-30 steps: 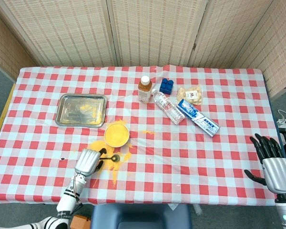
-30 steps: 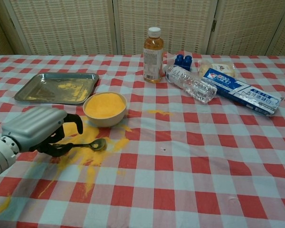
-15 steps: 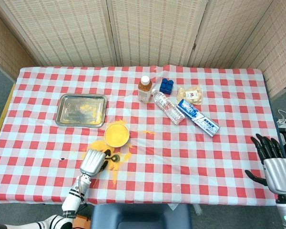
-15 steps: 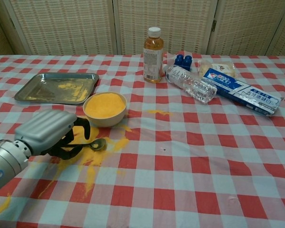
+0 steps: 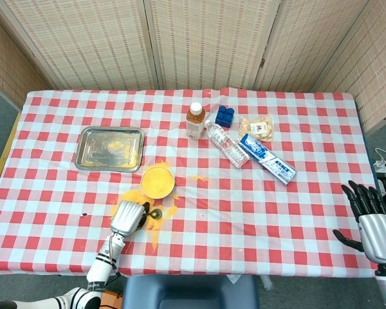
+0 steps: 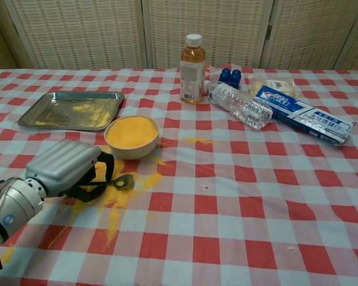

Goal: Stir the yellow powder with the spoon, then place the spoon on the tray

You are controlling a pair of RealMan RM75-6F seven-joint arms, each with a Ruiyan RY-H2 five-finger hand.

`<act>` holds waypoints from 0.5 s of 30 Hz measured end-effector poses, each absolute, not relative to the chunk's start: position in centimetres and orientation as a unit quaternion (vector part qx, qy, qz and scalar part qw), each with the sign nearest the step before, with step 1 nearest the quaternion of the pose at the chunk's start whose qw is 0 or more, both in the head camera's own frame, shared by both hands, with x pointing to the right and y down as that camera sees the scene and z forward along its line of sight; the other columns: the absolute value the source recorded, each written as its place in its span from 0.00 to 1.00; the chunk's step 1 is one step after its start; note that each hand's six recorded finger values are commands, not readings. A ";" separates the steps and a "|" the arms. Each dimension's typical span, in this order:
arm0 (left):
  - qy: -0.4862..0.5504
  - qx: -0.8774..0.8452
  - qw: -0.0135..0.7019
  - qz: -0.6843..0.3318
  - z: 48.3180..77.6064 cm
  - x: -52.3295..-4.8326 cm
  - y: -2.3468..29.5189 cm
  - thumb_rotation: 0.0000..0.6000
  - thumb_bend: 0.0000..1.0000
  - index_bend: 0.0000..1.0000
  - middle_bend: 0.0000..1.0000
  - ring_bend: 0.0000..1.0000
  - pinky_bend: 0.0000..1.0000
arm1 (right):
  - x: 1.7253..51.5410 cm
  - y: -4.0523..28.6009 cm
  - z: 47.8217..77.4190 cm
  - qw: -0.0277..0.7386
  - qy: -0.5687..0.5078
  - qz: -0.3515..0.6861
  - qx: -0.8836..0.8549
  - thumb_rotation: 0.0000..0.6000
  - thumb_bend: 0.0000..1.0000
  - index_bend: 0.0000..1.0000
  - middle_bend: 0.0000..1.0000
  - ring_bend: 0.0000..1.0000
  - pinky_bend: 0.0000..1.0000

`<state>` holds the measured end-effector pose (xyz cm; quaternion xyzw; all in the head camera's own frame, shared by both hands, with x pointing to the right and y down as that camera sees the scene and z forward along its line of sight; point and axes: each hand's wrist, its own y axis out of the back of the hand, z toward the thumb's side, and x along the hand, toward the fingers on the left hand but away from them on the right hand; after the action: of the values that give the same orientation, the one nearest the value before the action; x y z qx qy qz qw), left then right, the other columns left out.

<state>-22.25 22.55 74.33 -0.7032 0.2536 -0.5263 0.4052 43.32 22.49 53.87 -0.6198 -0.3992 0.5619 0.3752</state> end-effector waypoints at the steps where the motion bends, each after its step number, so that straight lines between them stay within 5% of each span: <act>1: 0.254 -0.703 0.405 -0.527 74.4 -22.3 22.5 1.00 0.43 0.53 1.00 1.00 1.00 | 43.4 22.5 53.9 0.375 -0.399 0.562 -0.620 1.00 0.06 0.00 0.00 0.00 0.00; 15: 0.261 -0.704 0.404 -0.523 74.5 -22.3 22.4 1.00 0.43 0.57 1.00 1.00 1.00 | 43.5 22.5 53.7 0.375 -0.400 0.563 -0.618 1.00 0.06 0.00 0.00 0.00 0.00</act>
<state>-22.26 22.37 74.45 -0.7037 0.2606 -0.5234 0.4036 43.46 22.55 53.73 -0.6177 -0.4000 0.5635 0.3755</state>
